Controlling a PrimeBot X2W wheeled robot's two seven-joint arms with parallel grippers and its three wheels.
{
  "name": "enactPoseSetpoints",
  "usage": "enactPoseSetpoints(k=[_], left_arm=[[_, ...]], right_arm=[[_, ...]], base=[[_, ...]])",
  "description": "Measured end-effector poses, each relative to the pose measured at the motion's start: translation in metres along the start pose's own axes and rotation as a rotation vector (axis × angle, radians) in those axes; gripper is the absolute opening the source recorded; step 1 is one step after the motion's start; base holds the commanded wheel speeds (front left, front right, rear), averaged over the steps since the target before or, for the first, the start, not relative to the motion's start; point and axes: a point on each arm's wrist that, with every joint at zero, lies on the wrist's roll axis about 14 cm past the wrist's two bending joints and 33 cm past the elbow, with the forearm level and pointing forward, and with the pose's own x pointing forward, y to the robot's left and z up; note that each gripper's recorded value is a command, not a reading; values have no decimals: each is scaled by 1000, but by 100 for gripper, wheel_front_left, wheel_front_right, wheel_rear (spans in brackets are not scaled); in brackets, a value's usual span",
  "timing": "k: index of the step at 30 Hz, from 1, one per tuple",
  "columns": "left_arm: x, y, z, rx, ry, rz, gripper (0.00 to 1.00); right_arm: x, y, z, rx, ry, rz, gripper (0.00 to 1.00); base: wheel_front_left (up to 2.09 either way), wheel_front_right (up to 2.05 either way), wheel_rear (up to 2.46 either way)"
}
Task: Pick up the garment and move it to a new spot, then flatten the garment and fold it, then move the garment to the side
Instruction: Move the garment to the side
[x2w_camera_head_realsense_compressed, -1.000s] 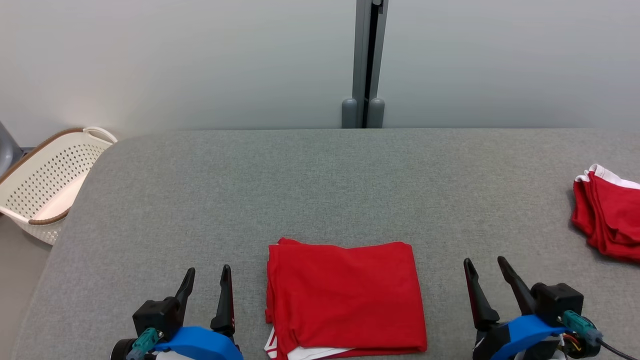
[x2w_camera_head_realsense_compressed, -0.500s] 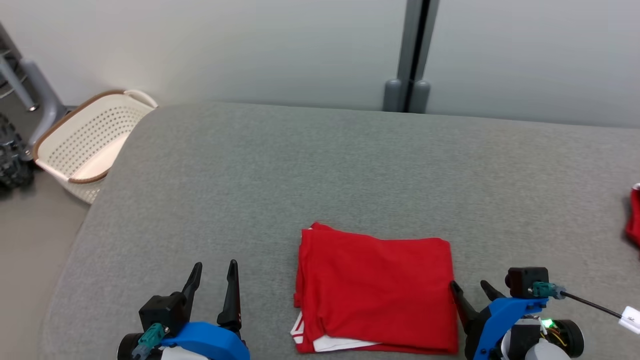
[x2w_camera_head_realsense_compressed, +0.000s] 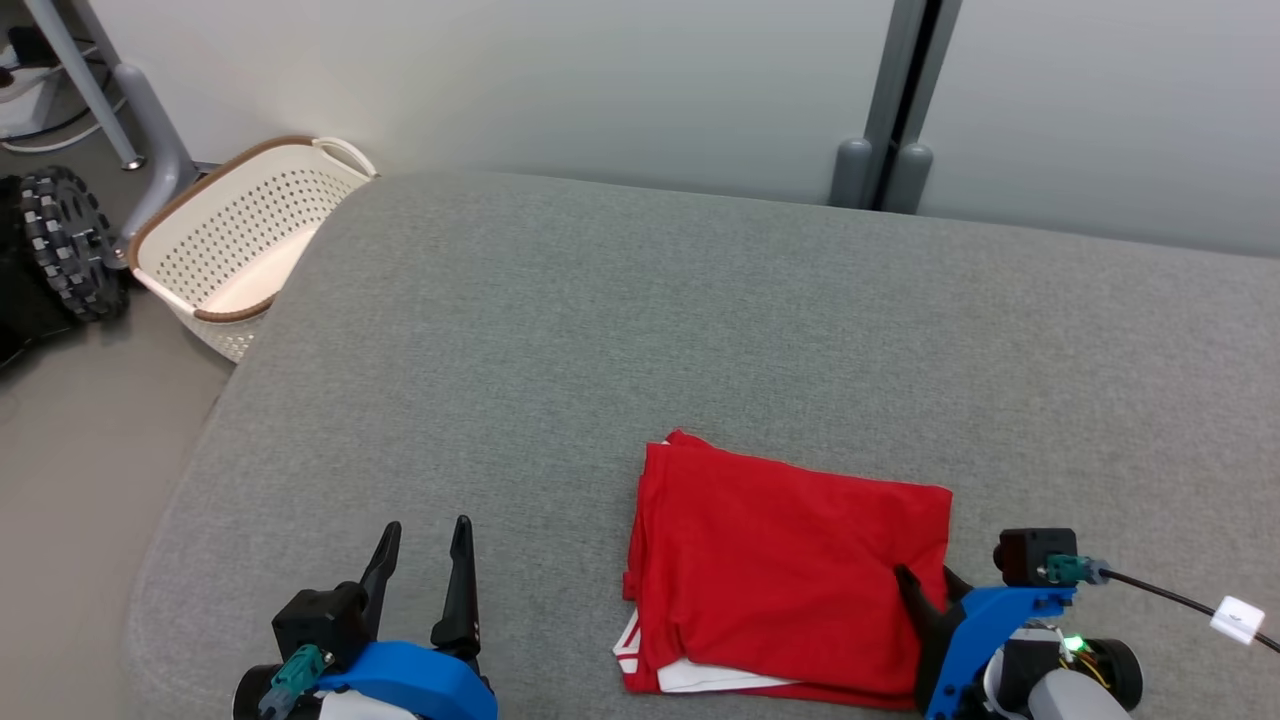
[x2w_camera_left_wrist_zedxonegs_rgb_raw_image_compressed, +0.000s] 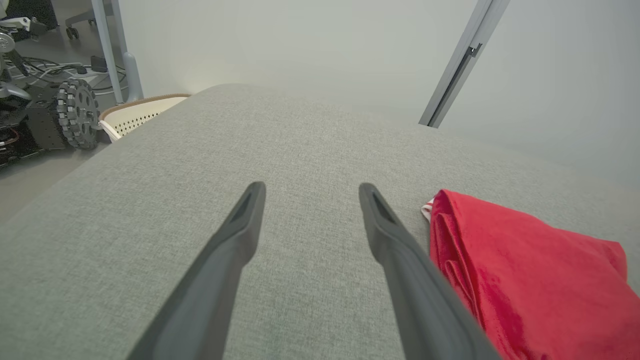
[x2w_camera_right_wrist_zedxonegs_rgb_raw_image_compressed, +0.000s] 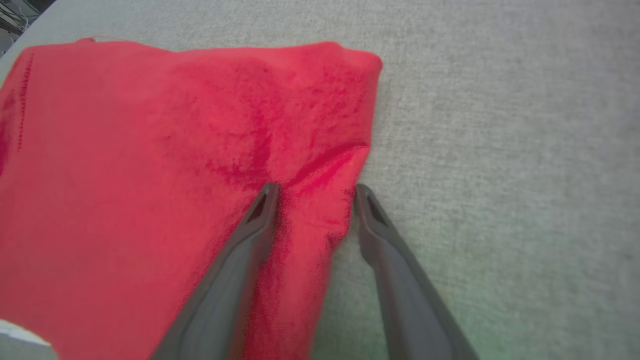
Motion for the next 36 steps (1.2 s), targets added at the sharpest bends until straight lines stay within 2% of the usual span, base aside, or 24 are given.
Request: enactPoseSetpoints(k=[1,6,9,18,22,29,36], left_arm=[[1,-1,-1,4,2,-5,100],[10,-15,-6,14,24,-51,100],[18,-29,-11,25,40,-96,100],[46,-102,-31,38,101,-312,100],[54,-141,-43,37,132,-424,100],[57,-193,-50,47,147,-576,100],[59,-205,-49,55,144,-612,100]], right_arm=[[1,0,1,3,-3,1,0],[1,-5,9,12,-55,-9,0],[-3,-21,20,16,-104,-48,0],[-62,-143,40,9,-220,-333,0],[-97,-179,45,28,-268,-440,0],[-143,-203,45,80,-337,-548,0],[-156,-205,48,98,-373,-576,0]], base=[[0,0,0],[0,0,0],[0,0,0],[0,0,0],[0,0,0],[0,0,0],[0,0,0]])
